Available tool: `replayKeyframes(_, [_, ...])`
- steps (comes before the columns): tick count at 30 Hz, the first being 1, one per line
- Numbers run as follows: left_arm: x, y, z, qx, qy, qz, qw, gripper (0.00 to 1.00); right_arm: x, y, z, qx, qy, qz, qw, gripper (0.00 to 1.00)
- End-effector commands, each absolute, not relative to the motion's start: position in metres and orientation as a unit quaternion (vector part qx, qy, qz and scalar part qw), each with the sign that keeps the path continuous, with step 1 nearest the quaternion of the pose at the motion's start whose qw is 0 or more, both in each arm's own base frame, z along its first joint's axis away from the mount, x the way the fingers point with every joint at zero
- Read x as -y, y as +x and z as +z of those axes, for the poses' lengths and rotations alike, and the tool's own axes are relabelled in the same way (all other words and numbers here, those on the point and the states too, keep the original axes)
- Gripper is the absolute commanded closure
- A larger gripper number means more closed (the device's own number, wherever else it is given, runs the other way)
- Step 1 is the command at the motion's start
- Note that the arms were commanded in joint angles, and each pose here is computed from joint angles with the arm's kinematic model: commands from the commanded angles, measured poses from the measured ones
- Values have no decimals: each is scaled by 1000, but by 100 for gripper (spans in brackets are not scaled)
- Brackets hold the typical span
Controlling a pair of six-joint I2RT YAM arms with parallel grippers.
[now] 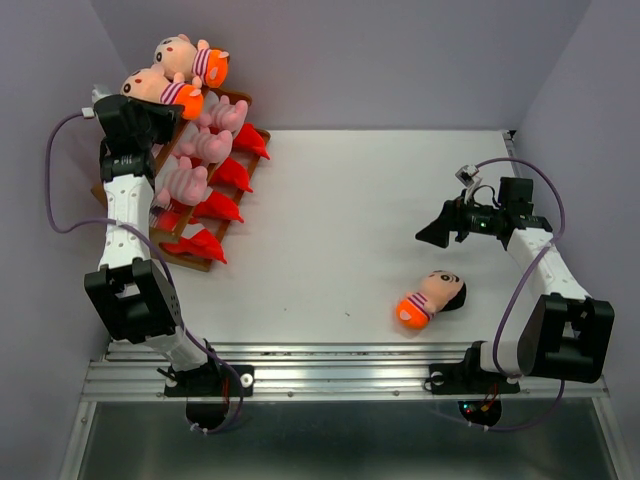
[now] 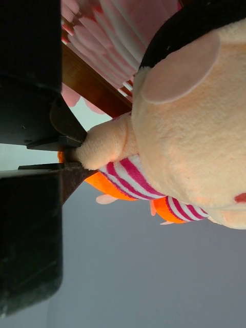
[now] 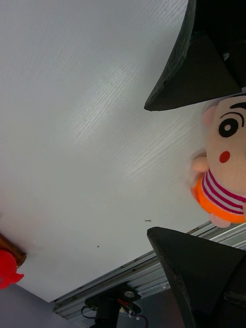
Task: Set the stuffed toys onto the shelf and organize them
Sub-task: Place the stuffed toy onto shelf
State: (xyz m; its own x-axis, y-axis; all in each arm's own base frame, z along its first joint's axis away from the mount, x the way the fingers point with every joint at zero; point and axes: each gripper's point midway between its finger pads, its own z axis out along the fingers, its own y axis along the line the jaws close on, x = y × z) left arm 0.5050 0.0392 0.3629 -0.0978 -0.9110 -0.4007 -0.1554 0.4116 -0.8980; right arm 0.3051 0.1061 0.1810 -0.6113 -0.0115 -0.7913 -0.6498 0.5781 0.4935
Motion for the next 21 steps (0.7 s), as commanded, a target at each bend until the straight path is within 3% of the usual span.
replayKeyframes(1, [-42, 499, 394, -627, -386, -365, 570, 76, -103, 307, 183, -793, -218, 399, 405, 0])
replayKeyframes(13, [-39, 495, 383, -634, -389, -365, 560, 39, -103, 307, 183, -794, -218, 397, 406, 0])
replayKeyframes(14, [-39, 495, 383, -634, -389, -365, 560, 21, -103, 307, 183, -794, -218, 397, 405, 0])
replayKeyframes(15, [-39, 494, 383, -634, -389, -365, 560, 16, -102, 308, 183, -794, -218, 396, 406, 0])
replayKeyframes(16, [-38, 493, 385, -633, -386, -367, 562, 2, -102, 308, 183, -794, -218, 395, 407, 0])
replayKeyframes(21, [-34, 488, 390, -631, -378, -374, 565, 1, -102, 307, 183, -795, -218, 395, 406, 0])
